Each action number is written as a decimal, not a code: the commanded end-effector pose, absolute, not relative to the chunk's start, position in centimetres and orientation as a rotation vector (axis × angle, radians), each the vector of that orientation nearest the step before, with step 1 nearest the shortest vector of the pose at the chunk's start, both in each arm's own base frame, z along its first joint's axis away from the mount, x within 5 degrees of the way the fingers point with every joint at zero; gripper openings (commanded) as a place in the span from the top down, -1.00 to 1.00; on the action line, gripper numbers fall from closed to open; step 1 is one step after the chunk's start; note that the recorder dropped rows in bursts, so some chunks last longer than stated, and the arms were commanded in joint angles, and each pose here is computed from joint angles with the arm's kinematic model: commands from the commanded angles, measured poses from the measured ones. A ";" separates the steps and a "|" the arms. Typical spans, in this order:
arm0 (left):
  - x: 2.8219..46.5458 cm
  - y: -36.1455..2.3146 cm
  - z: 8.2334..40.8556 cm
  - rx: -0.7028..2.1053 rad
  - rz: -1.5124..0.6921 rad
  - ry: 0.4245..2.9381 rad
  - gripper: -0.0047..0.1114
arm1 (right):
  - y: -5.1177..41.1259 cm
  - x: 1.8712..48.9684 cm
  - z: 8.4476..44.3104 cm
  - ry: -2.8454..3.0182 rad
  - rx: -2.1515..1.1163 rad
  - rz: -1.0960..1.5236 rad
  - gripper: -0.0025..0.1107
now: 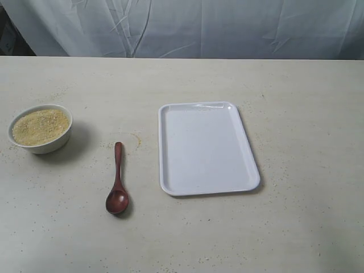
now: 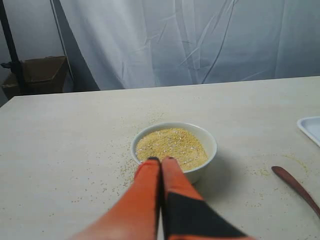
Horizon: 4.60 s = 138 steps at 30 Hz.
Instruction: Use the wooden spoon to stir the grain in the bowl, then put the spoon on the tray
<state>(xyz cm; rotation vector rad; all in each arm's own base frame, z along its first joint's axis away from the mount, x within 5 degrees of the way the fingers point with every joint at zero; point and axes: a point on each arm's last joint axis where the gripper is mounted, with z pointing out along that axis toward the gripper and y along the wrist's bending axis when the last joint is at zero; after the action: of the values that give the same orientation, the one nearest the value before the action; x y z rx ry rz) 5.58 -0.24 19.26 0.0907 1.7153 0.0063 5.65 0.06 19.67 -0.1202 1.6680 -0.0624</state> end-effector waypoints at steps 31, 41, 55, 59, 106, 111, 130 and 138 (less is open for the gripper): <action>5.6 -0.3 19.3 0.092 0.003 1.706 0.92 | 0.4 6.0 25.7 1.561 0.028 0.133 0.97; 5.6 -0.3 19.3 0.092 0.003 1.706 0.92 | 1.1 12.7 30.0 1.782 0.161 0.262 0.97; 5.6 -0.3 19.3 0.092 0.003 1.706 0.92 | 5.1 22.0 26.6 2.351 0.058 0.385 0.97; 5.6 -0.3 19.3 0.092 0.003 1.706 0.92 | 10.2 24.5 26.8 2.416 -0.209 0.428 0.97; 5.6 -0.3 19.3 0.092 0.003 1.706 0.92 | 38.9 35.4 23.6 2.501 -0.028 0.592 0.95; 5.6 -0.3 19.3 0.092 0.003 1.706 0.92 | 40.9 36.7 23.3 2.299 0.257 0.938 0.95; 5.6 -0.3 19.3 0.092 0.003 1.706 0.92 | 43.7 38.7 11.6 2.199 0.424 1.279 0.95; 5.6 -0.3 19.3 0.092 0.003 1.706 0.92 | 43.4 38.6 11.1 2.246 0.448 1.215 0.76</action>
<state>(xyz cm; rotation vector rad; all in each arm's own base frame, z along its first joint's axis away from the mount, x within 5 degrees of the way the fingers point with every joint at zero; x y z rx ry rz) 5.58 -0.24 19.26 0.0907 1.7153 0.0063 38.37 43.77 11.21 0.4447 2.2290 1.2541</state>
